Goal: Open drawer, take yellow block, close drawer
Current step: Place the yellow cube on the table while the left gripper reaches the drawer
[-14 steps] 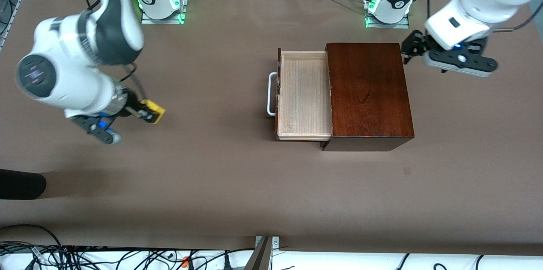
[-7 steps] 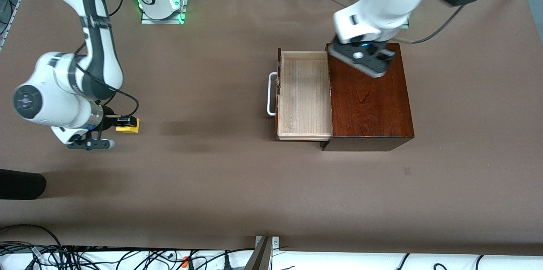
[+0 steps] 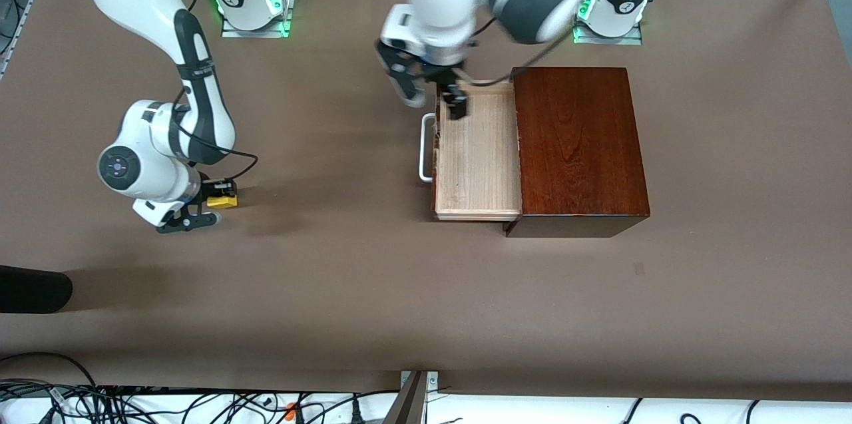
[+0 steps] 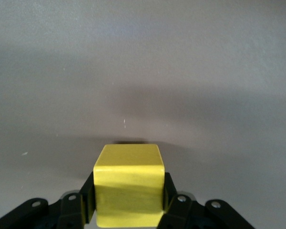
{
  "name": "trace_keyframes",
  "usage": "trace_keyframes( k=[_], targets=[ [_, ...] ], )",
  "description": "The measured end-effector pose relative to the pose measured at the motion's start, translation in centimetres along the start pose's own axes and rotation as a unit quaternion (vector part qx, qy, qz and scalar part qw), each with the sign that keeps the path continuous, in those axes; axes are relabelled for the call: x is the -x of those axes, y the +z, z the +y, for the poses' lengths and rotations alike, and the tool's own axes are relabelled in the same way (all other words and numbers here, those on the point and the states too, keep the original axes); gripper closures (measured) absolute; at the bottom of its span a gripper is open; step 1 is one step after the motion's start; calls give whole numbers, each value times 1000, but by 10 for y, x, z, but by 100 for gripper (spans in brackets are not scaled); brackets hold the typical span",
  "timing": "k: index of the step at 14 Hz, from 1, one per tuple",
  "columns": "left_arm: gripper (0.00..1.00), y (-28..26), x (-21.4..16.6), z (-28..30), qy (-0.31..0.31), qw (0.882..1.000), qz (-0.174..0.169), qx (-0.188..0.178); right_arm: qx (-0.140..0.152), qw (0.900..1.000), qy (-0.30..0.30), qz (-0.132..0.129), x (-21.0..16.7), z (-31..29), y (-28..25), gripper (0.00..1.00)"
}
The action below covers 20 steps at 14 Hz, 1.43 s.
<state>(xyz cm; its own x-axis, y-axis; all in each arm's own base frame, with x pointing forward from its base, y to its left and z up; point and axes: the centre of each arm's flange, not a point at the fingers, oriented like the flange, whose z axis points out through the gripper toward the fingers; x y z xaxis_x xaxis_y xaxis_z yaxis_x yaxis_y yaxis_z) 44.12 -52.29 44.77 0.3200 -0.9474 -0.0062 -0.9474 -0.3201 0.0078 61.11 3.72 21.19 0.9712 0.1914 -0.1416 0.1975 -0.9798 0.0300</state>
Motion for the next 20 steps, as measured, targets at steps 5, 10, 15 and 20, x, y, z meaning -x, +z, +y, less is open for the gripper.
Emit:
trace_keyframes(
  k=[5,10,15,20],
  targets=[
    [0,58,-36,8,203,979,7,25,3,1000,12,9,-3,1,10,44],
    [0,110,-35,-19,250,968,-28,12,-22,998,56,17,-4,0,10,19],
    [0,128,-36,-19,250,967,-36,16,-35,996,68,41,-22,-3,-33,0],
    [0,134,-31,-30,241,970,-45,12,-63,995,75,14,-26,36,-160,0]
  ],
)
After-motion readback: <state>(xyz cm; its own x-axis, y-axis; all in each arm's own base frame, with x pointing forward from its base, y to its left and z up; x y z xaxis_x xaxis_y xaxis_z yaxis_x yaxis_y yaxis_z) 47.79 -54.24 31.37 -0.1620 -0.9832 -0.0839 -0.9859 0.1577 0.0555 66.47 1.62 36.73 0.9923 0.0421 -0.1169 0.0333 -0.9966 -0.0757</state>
